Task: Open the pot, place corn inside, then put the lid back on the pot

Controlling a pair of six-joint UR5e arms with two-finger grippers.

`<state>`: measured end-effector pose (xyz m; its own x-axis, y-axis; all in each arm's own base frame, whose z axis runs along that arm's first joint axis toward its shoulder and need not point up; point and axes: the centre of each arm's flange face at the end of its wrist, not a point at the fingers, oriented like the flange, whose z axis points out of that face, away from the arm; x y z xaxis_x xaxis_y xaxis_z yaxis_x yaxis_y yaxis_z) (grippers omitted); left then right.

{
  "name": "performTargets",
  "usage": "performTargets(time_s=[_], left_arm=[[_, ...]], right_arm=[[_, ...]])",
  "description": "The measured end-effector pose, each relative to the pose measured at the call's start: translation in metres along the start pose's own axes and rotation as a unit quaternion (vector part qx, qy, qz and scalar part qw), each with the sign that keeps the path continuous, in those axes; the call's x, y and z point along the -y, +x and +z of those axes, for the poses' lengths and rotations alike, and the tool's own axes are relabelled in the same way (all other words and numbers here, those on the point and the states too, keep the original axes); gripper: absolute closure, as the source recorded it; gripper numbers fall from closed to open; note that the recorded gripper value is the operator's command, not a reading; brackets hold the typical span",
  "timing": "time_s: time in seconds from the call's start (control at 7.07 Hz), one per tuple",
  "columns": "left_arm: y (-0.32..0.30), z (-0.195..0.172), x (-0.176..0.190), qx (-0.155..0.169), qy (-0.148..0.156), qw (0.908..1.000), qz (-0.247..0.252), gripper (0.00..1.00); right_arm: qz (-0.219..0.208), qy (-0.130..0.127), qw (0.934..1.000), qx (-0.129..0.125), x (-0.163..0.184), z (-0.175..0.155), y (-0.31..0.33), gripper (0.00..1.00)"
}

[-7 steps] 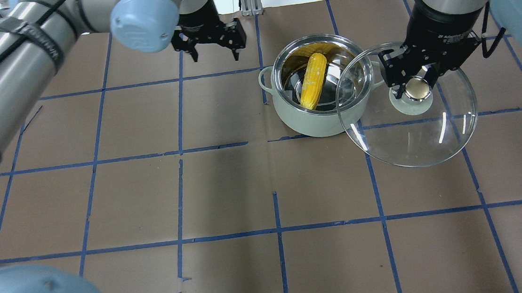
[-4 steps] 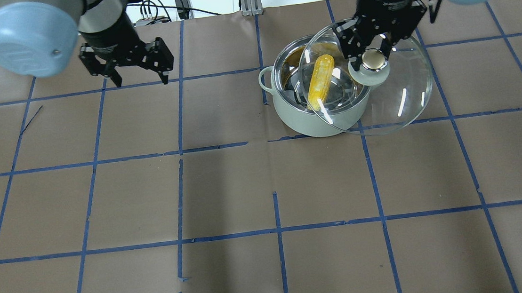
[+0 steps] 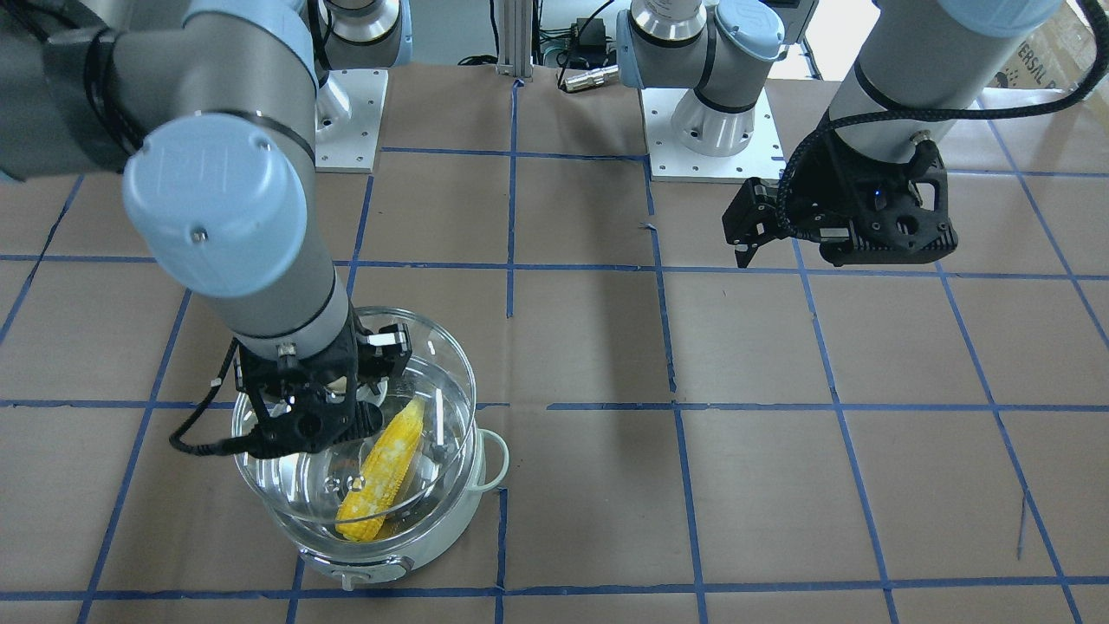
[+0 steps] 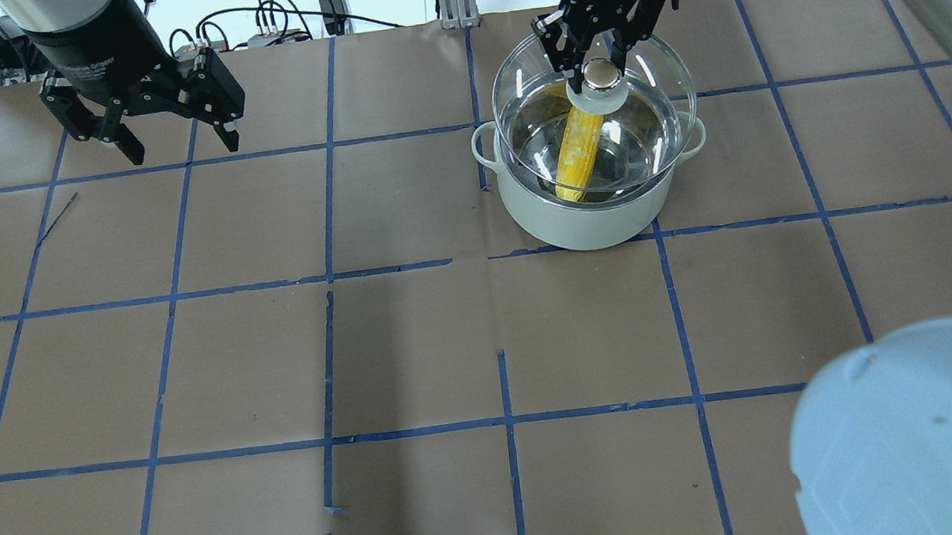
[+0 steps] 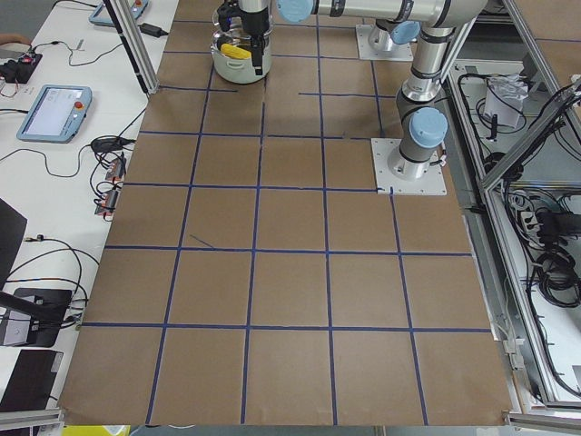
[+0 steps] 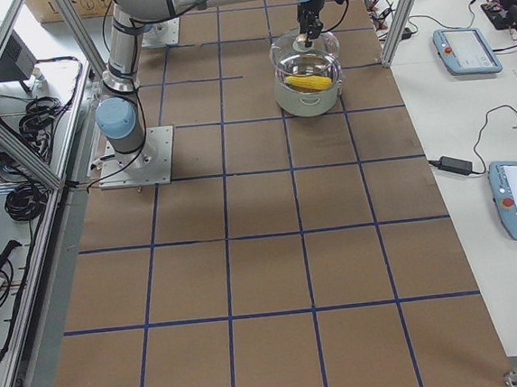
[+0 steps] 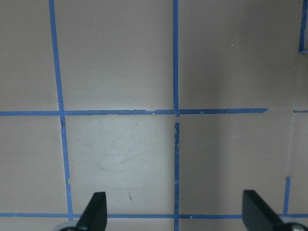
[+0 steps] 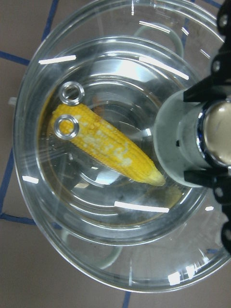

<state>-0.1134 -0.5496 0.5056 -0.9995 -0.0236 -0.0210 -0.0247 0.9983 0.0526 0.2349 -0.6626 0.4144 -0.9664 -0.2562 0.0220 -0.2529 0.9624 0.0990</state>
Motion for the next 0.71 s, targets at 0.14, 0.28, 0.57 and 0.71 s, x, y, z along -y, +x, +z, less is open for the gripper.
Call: performTargets(time_s=[0.14,0.28,0.57,0.71], left_arm=[[0.001,-0.002,0.002,-0.003,-0.005,1.0,-0.001,0.0],[0.001,-0.002,0.003,-0.004,-0.007,1.0,-0.001,0.0],[0.002,0.0,0.005,-0.005,-0.009,0.9999,-0.001,0.0],[0.003,0.001,0.006,-0.006,-0.01,0.9999,0.0,0.0]], right_arm=[[-0.002,-0.011,0.9999,0.001,0.016,0.019,0.002,0.81],[-0.003,-0.023,0.9997,0.002,0.022,0.033,0.003,0.81],[-0.004,-0.035,0.9994,0.003,0.025,0.045,0.004,0.81],[-0.004,-0.039,0.9992,0.003,0.027,0.051,0.003,0.81]])
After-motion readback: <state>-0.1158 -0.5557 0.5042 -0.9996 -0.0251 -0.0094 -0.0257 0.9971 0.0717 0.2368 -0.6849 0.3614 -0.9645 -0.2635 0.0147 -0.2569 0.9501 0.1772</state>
